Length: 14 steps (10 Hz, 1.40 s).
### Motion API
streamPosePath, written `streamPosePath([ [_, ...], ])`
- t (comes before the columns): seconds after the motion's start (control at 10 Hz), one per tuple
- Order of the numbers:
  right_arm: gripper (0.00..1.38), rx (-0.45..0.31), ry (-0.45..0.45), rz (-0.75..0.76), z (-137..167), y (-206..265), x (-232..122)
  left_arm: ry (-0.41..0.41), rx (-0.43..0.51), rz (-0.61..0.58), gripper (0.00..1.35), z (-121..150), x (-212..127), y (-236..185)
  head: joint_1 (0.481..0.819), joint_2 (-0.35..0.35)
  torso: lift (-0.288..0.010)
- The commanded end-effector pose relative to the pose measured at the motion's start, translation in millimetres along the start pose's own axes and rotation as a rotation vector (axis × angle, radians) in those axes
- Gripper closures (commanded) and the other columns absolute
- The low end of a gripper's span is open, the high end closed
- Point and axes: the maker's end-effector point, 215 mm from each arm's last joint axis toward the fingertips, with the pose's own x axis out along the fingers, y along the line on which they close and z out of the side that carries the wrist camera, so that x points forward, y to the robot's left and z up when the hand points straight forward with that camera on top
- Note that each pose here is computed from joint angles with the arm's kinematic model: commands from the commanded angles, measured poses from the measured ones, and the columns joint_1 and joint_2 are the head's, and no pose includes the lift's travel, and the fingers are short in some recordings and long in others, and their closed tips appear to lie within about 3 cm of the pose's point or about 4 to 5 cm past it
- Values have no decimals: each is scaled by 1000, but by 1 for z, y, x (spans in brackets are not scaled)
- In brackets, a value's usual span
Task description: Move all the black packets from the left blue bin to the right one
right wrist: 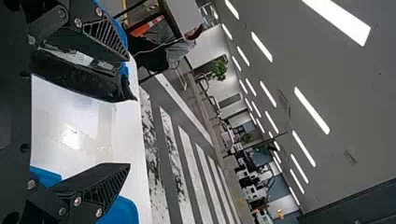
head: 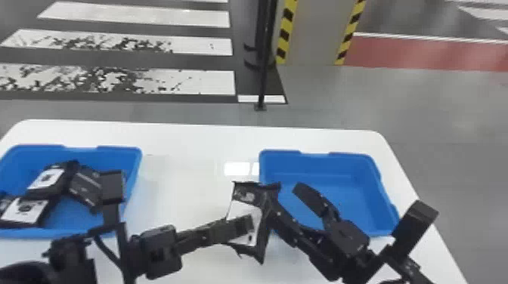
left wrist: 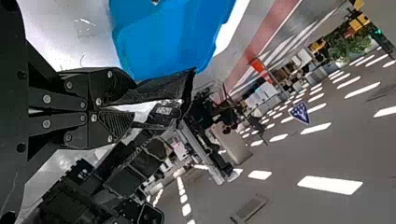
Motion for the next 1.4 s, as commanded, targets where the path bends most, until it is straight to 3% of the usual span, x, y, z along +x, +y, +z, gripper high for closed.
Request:
streamPosePath([
  [0.0, 279, 29, 18, 14, -8, 2, 3, 10, -1, -24, 1208, -2, 8, -7, 695, -122, -145],
  [0.1, 556, 30, 16, 20, -6, 4, 5, 15, -7, -31, 1208, -3, 10, -8, 695, -126, -145],
  [0.2, 964, 41, 15, 21, -8, 2, 6, 15, -12, -36, 1208, -5, 11, -8, 695, -130, -145],
  [0.3, 1286, 48, -25, 18, -1, -1, 6, 18, -17, -40, 1208, -6, 12, -9, 695, -132, -145],
  [0.6, 1276, 220, -33, 133, -20, 24, 12, -2, -14, -27, 1208, 1, 8, -3, 695, -127, -145],
  [0.7, 1276, 241, -36, 151, -20, 30, 13, -16, -12, -22, 1207, 5, 6, -1, 695, -104, -145],
  [0.8, 1276, 239, -43, 152, -16, 30, 14, -23, -29, -28, 1115, 4, 6, -2, 695, -92, -145],
  [1.0, 1276, 193, -61, 117, -1, 6, 18, -68, -72, -3, 277, 2, -6, 7, 695, -78, -145],
  [1.1, 1276, 157, -64, 68, 6, -25, 21, -95, -84, 8, 71, 2, -12, 11, 695, -84, -145],
  [1.3, 1276, 43, -49, -9, 24, -83, 27, -157, -71, 33, 167, 14, -28, 16, 695, -107, -145],
])
